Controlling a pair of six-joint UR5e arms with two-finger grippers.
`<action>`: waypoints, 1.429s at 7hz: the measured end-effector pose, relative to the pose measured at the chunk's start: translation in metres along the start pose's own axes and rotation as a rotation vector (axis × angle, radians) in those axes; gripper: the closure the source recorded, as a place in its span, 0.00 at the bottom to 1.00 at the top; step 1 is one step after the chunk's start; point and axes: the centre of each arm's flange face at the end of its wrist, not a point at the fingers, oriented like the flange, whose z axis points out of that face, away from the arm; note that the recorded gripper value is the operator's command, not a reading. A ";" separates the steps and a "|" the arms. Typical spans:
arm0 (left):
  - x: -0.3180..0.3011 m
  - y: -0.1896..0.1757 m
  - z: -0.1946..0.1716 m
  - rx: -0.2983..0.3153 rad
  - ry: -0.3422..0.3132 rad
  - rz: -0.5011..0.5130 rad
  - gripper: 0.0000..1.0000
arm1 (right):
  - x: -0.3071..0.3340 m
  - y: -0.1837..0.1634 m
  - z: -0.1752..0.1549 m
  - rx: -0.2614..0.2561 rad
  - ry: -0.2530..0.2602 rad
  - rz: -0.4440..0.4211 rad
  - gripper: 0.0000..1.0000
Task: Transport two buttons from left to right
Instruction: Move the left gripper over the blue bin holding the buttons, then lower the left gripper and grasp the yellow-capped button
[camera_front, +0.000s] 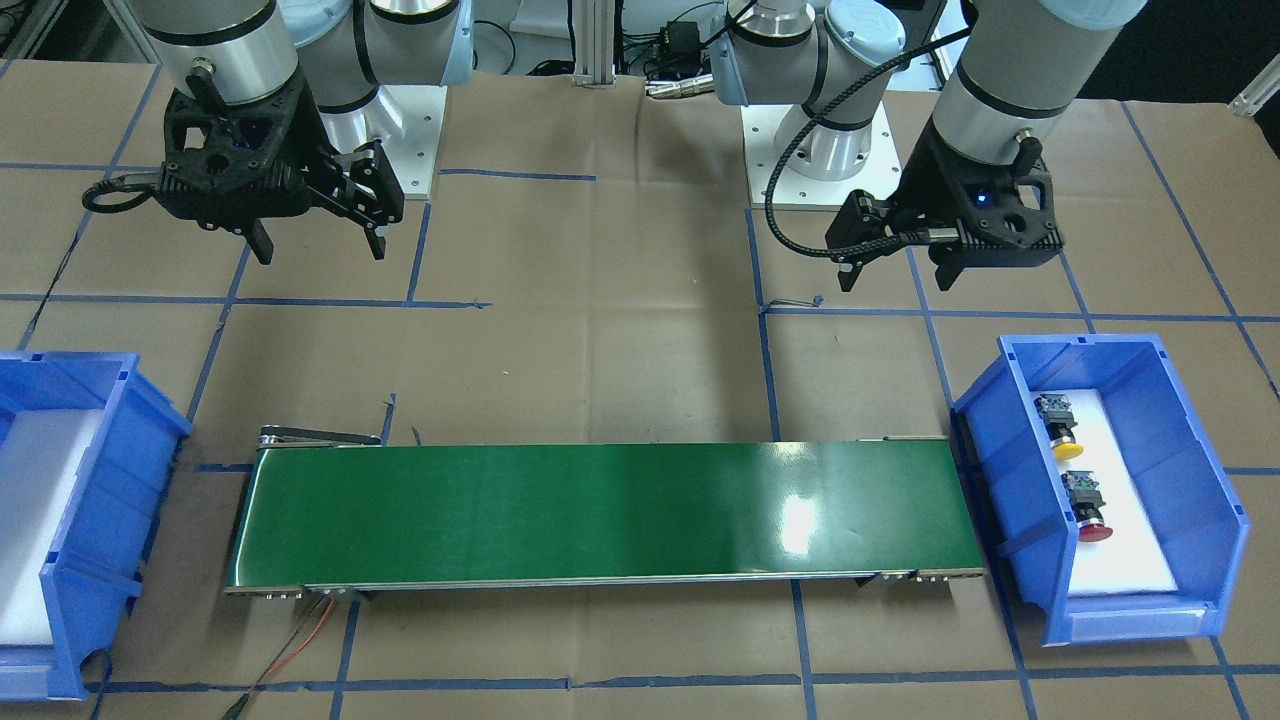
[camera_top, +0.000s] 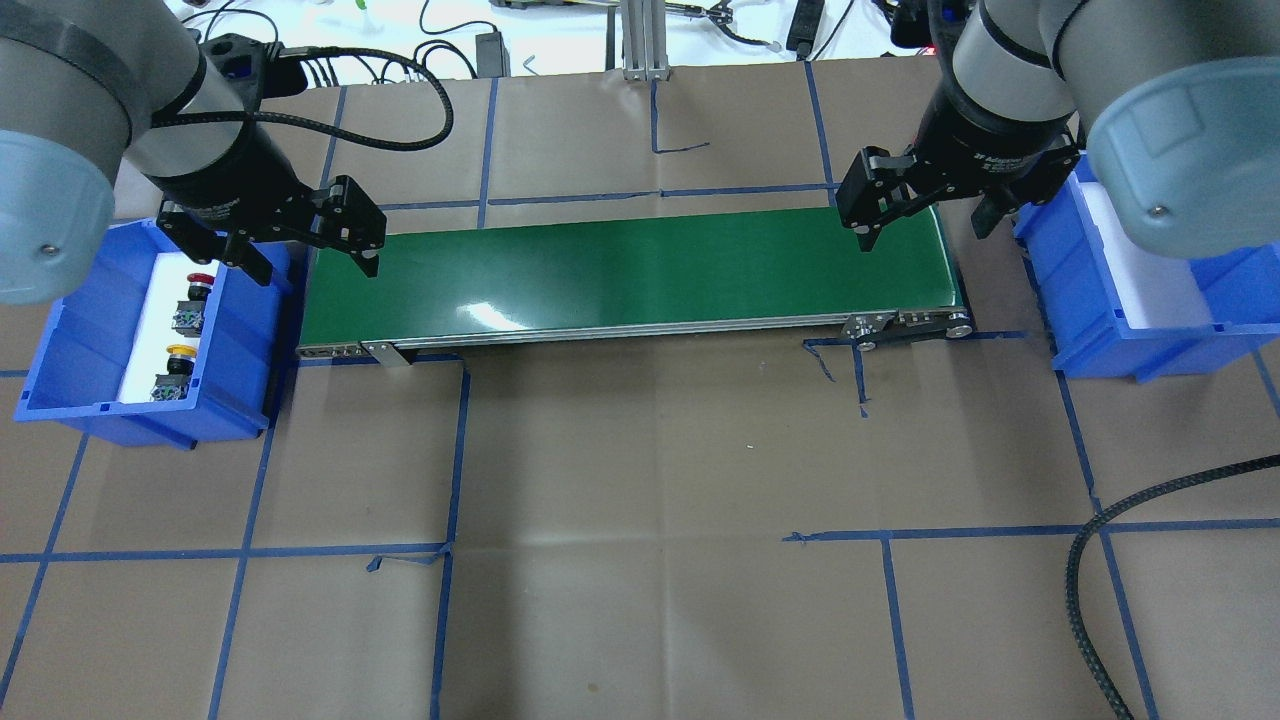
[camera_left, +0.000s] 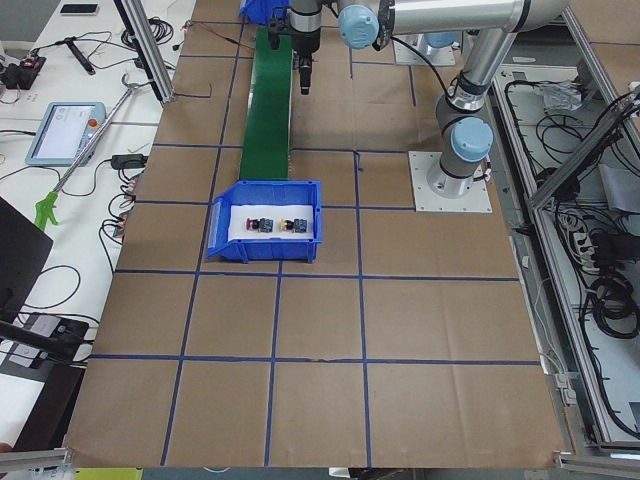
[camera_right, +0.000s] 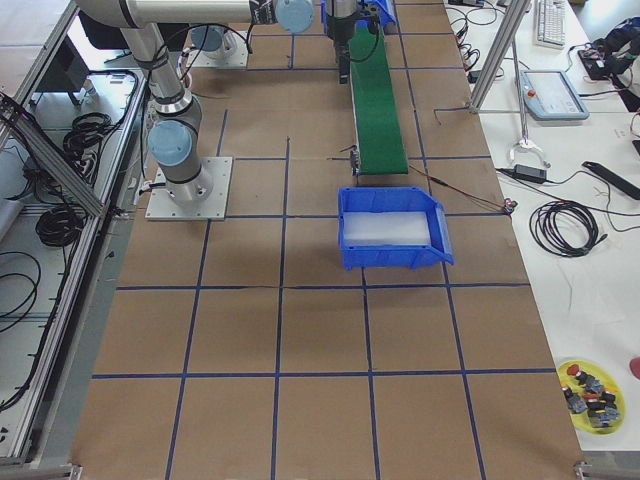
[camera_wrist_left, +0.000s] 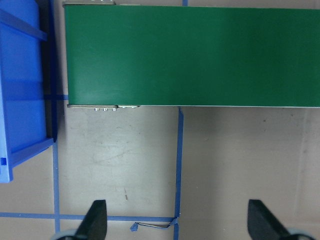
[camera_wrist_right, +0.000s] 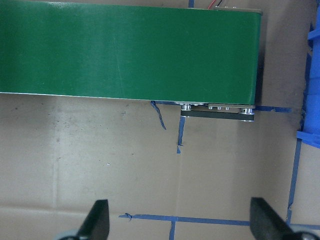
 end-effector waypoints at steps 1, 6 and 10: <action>-0.025 -0.005 0.000 0.000 -0.001 -0.009 0.00 | 0.000 0.000 0.000 -0.001 0.000 0.000 0.00; -0.204 -0.010 0.020 -0.032 0.005 0.042 0.00 | 0.000 0.000 0.000 -0.002 0.001 0.000 0.00; -0.275 -0.027 0.059 -0.009 -0.010 0.059 0.00 | 0.000 0.000 0.001 -0.003 0.000 0.000 0.00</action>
